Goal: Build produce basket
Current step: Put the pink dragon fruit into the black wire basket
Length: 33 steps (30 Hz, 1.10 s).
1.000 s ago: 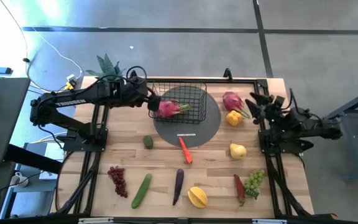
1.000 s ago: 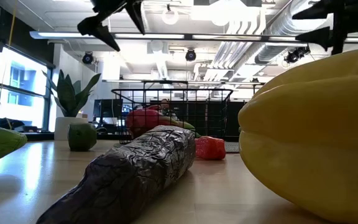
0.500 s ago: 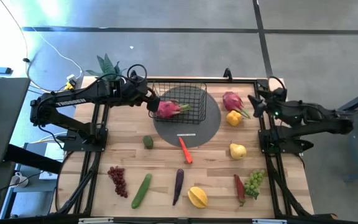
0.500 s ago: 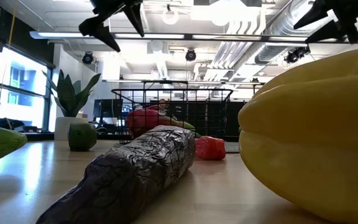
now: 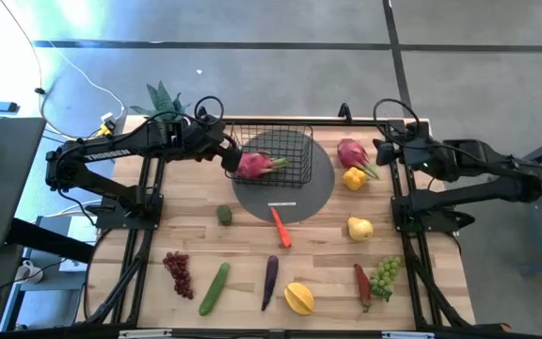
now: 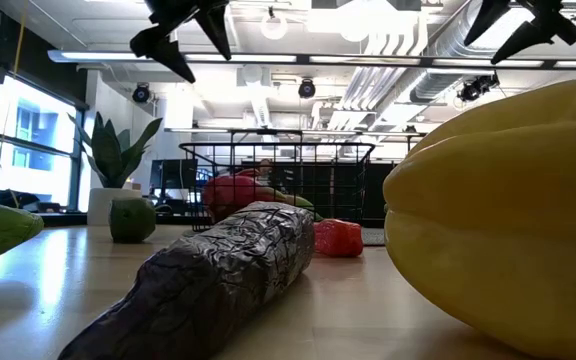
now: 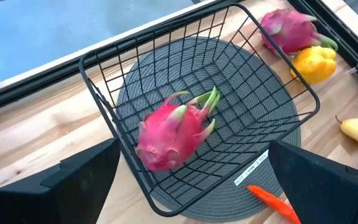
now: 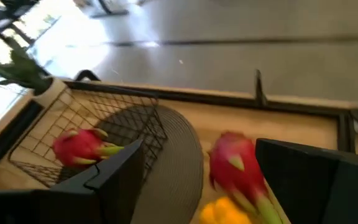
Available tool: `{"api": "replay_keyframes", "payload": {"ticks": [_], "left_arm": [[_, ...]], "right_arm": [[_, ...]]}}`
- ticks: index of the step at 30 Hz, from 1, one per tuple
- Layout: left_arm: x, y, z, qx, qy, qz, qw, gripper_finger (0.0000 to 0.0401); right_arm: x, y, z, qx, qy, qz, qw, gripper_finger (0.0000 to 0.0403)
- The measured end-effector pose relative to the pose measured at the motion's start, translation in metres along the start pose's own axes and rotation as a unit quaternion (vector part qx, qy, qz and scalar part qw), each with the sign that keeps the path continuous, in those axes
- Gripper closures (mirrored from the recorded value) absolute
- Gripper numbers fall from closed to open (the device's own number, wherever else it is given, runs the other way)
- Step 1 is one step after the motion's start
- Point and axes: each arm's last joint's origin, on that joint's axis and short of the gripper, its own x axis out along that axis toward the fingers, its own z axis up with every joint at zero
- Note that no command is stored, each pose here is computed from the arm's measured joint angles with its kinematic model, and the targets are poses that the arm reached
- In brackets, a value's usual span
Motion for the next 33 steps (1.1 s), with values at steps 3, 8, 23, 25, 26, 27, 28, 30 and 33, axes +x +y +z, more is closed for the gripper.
{"api": "replay_keyframes", "payload": {"ticks": [3, 8, 23, 25, 26, 27, 28, 30, 33], "left_arm": [[0.0, 0.0, 0.0, 0.014, 0.004, -0.005, 1.0, 0.0001], [0.0, -0.001, -0.001, 0.034, 0.015, -0.02, 0.999, 0.0001], [0.0, -0.002, -0.001, 0.079, 0.021, -0.031, 0.996, 0.0001], [0.0, -0.002, -0.002, 0.079, 0.023, -0.034, 0.996, 0.0001], [0.0, -0.002, -0.002, 0.079, 0.023, -0.034, 0.996, 0.0001], [0.0, -0.002, -0.002, 0.079, 0.023, -0.034, 0.996, 0.0001], [0.0, -0.002, -0.002, 0.079, 0.023, -0.034, 0.996, 0.0001], [0.0, -0.002, -0.002, 0.079, 0.023, -0.034, 0.996, 0.0001], [0.0, -0.002, -0.002, 0.079, 0.023, -0.034, 0.996, 0.0001]], "right_arm": [[0.004, 0.005, 0.008, 0.03, 0.037, -0.018, 0.999, 0.0117], [0.015, 0.011, 0.015, 0.058, 0.073, -0.038, 0.995, 0.0117], [0.057, 0.01, 0.019, 0.04, 0.207, -0.083, 0.974, 0.0117], [0.064, 0.008, 0.02, 0.05, 0.222, -0.092, 0.969, 0.0117], [0.067, 0.007, 0.021, 0.048, 0.227, -0.097, 0.968, 0.0117], [0.07, 0.006, 0.022, 0.043, 0.231, -0.101, 0.967, 0.0117], [0.074, 0.006, 0.022, 0.036, 0.235, -0.105, 0.966, 0.0117], [0.08, 0.003, 0.024, 0.021, 0.247, -0.111, 0.962, 0.0117], [0.089, -0.001, 0.024, -0.006, 0.283, -0.112, 0.953, 0.0117]]}}
